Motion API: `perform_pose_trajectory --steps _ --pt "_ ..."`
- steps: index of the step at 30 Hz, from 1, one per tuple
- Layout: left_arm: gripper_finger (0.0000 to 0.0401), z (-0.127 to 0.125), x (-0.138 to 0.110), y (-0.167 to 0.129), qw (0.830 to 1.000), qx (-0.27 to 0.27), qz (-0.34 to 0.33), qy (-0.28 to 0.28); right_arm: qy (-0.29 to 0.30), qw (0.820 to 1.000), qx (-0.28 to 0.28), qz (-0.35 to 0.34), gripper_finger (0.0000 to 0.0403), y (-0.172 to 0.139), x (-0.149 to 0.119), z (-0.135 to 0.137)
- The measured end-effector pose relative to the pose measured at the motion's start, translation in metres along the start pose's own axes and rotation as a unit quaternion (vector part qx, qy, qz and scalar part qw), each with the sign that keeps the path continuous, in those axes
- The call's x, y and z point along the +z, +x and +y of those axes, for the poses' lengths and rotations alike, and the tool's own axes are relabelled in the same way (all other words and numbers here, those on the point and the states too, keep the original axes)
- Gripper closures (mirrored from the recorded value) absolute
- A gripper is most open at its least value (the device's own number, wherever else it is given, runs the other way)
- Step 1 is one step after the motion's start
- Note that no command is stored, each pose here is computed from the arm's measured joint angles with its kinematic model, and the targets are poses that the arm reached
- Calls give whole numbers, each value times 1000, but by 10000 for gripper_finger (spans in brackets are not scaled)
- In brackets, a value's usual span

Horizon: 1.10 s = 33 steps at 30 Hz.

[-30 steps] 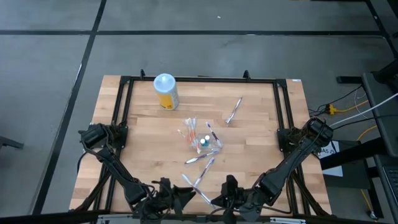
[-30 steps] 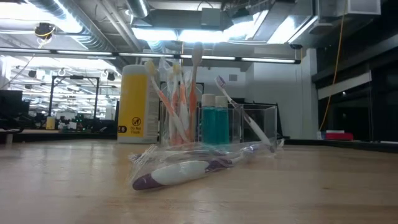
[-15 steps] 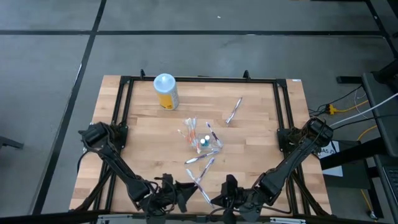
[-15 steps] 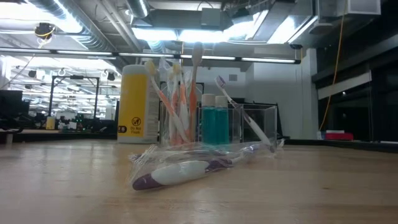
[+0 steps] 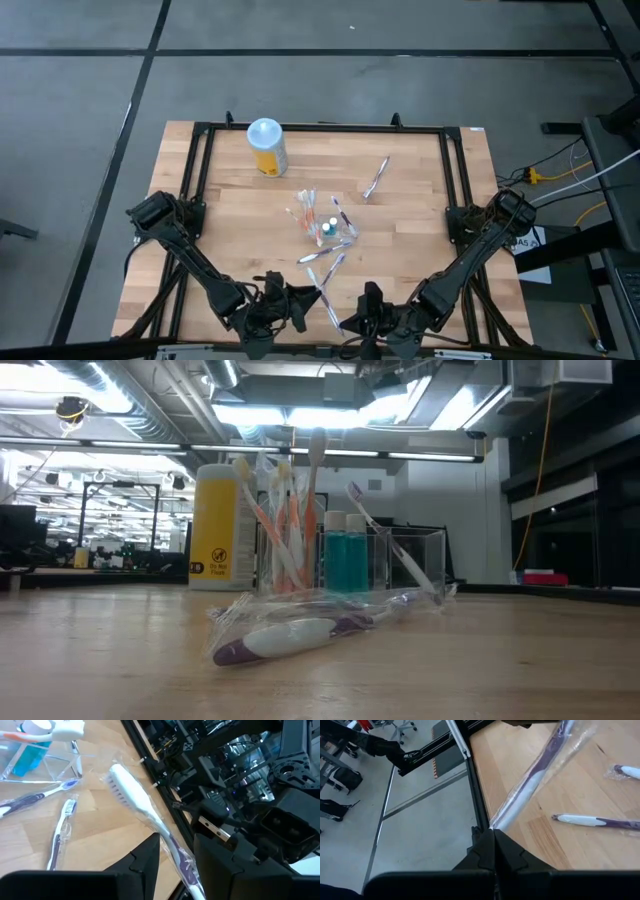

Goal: Pick & Place toothbrushing station
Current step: Put the white and violet toothbrush into the right compartment of the transparent organizer

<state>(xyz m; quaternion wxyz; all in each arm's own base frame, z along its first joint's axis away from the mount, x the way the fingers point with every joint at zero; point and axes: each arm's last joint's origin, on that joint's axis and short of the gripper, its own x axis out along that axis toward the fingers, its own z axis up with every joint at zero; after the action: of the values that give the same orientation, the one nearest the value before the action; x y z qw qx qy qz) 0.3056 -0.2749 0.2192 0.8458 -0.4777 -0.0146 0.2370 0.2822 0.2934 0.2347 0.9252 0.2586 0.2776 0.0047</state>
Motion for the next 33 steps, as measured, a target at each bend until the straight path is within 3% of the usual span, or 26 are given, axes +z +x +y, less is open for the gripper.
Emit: perform_pose_trajectory --steps 12,25,33 --pt "291 1 5 11 1000 7 -1 -10 -9 1000 1 -21 403 0 2 2" --pt "384 0 6 13 1000 6 -5 -26 -14 1000 -1 -22 403 0 3 1" --pt "389 -4 6 13 1000 -5 -3 -22 -36 999 13 -31 402 -1 4 5"
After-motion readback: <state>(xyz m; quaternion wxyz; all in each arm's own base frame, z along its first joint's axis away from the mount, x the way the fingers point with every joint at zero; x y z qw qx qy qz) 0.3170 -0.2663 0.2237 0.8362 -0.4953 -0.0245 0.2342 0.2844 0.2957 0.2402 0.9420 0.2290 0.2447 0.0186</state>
